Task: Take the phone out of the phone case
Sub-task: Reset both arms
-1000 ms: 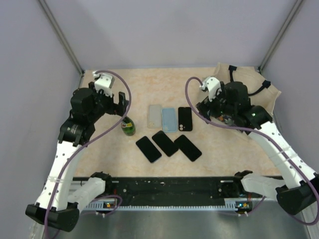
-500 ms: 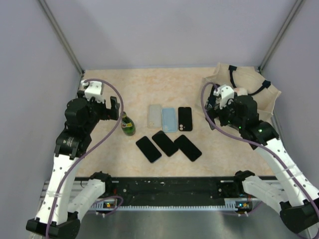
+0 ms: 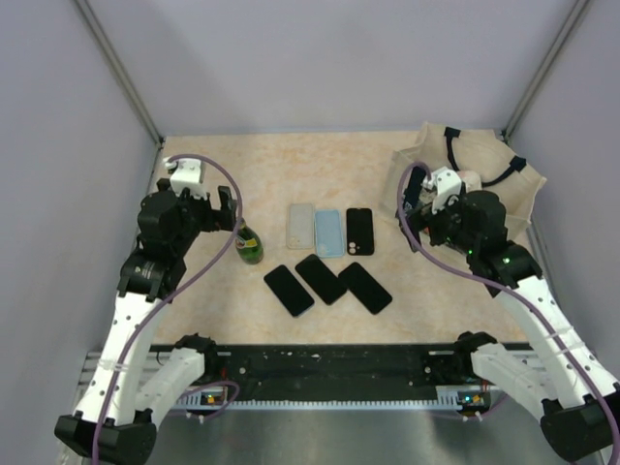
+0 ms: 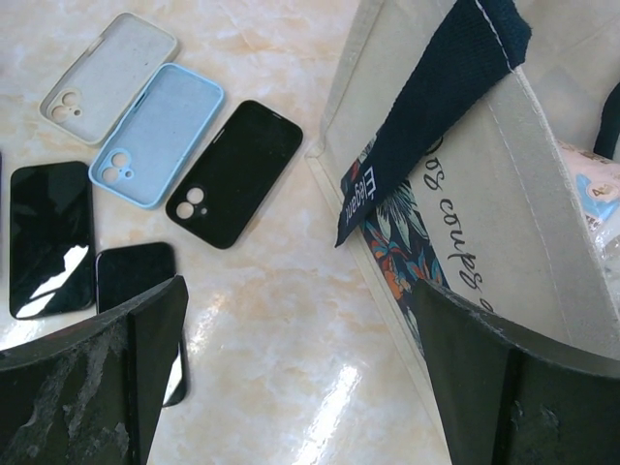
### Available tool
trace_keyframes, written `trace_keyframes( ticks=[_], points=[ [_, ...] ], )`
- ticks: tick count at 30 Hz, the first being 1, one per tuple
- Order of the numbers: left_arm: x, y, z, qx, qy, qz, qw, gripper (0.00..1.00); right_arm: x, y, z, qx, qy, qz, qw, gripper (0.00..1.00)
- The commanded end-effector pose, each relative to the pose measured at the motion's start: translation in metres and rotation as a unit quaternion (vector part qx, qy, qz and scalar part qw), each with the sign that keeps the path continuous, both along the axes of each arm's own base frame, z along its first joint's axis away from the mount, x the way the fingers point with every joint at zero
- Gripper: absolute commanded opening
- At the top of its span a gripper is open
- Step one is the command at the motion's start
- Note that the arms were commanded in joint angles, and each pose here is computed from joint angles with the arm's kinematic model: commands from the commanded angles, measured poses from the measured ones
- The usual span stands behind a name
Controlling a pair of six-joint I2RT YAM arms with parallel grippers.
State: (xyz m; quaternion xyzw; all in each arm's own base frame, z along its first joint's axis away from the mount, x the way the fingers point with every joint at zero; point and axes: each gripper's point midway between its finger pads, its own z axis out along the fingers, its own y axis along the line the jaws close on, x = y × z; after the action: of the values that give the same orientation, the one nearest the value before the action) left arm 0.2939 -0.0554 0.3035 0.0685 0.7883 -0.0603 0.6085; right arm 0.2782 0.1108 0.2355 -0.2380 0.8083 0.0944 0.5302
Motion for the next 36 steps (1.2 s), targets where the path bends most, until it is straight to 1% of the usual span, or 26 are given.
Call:
trace_keyframes(
  ticks=[1,6,14,19,24,36],
  points=[
    [0.014,-0.01,0.02,-0.039,-0.04,-0.009,0.998,0.99,0.009,0.004,0.009,0.005,-0.021,0.007,1.0,0.99],
    [0.018,-0.022,0.014,-0.053,-0.037,-0.037,0.997,0.99,0.011,0.01,0.005,0.016,-0.016,0.014,1.0,0.99],
    [0.016,-0.016,0.012,-0.042,-0.047,-0.033,0.997,0.99,0.009,0.001,-0.005,0.013,-0.047,-0.002,0.999,0.99],
    [0.011,-0.017,0.014,-0.052,-0.053,-0.041,0.996,0.99,0.009,-0.004,-0.003,0.007,-0.06,-0.011,0.998,0.99],
    [0.006,-0.016,0.011,-0.052,-0.059,-0.042,0.996,0.99,0.009,-0.005,-0.014,-0.002,-0.054,-0.008,0.998,0.99],
    [0.005,-0.018,0.002,-0.056,-0.066,-0.052,0.995,0.99,0.01,-0.011,-0.018,-0.01,-0.06,-0.023,0.998,0.99]
  ],
)
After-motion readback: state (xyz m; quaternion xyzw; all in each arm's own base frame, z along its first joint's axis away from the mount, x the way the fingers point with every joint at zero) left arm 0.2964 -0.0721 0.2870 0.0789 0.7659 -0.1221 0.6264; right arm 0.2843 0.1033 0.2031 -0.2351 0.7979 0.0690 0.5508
